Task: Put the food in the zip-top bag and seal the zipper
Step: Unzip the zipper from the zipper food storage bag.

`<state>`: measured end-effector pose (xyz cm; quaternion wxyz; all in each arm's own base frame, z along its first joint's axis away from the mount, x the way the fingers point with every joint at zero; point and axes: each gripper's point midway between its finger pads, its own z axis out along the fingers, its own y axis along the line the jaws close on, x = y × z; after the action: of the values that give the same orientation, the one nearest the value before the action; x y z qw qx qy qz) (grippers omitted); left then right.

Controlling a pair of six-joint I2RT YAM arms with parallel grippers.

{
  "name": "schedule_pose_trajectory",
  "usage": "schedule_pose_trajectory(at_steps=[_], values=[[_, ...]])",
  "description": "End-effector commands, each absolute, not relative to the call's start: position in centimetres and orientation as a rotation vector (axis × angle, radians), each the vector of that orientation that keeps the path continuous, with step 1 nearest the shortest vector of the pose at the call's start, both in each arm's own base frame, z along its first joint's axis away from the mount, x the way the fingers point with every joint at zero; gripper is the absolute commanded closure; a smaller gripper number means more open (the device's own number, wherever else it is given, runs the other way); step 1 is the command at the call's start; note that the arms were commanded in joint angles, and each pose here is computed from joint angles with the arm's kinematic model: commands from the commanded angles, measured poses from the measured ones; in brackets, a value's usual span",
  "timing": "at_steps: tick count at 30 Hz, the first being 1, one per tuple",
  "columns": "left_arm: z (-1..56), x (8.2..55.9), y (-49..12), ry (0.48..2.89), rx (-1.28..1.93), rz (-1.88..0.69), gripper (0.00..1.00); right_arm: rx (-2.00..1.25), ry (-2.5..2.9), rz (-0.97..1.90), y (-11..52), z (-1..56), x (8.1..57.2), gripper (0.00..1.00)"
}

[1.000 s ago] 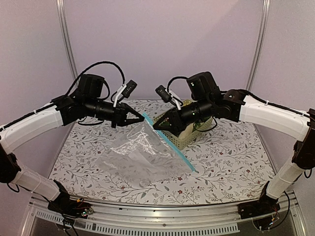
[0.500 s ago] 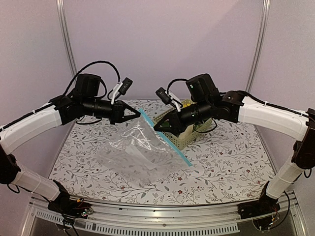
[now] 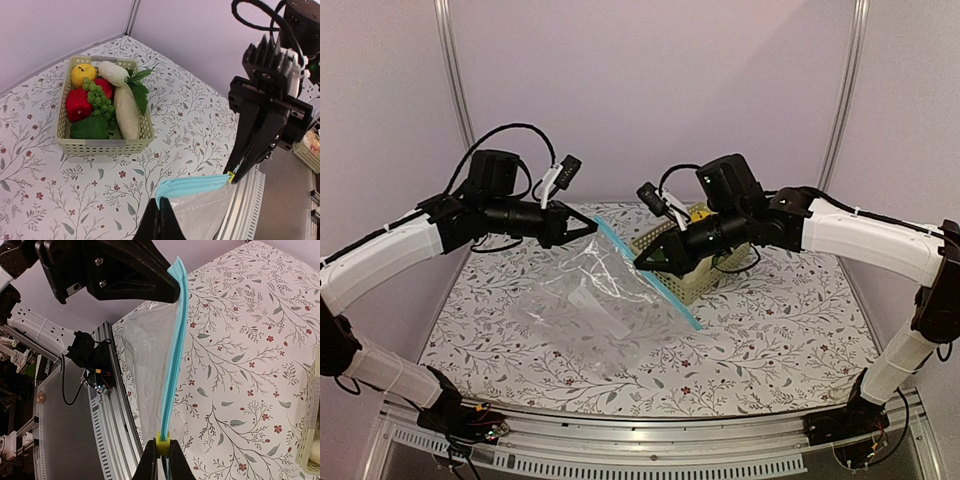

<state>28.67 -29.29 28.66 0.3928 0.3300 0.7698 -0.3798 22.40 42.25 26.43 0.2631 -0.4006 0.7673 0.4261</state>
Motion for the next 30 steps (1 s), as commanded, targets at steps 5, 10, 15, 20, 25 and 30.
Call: schedule_pose_trajectory(at_steps=[5,10,15,20,25,30], values=[[29.7,31.2,-26.2,1.936,0.705,-0.832,1.0,-1.12,2.188,1.134,41.7,23.3,21.2,1.0],[29.9,31.4,-25.8,1.934,0.688,-0.817,1.0,-1.12,2.194,1.13,41.7,23.1,21.1,1.0],[29.9,31.7,-25.3,1.936,0.67,-0.804,1.0,-1.118,2.2,1.126,41.6,22.9,21.2,1.0],[30.0,31.9,-24.9,1.939,0.653,-0.79,1.0,-1.12,2.209,1.123,41.6,22.7,21.1,1.0],[30.0,32.2,-24.5,1.939,0.638,-0.779,1.0,-1.12,2.216,1.116,41.5,22.5,21.0,1.0],[30.1,32.5,-24.1,1.941,0.621,-0.765,1.0,-1.12,2.221,1.11,41.4,22.3,21.0,1.0]])
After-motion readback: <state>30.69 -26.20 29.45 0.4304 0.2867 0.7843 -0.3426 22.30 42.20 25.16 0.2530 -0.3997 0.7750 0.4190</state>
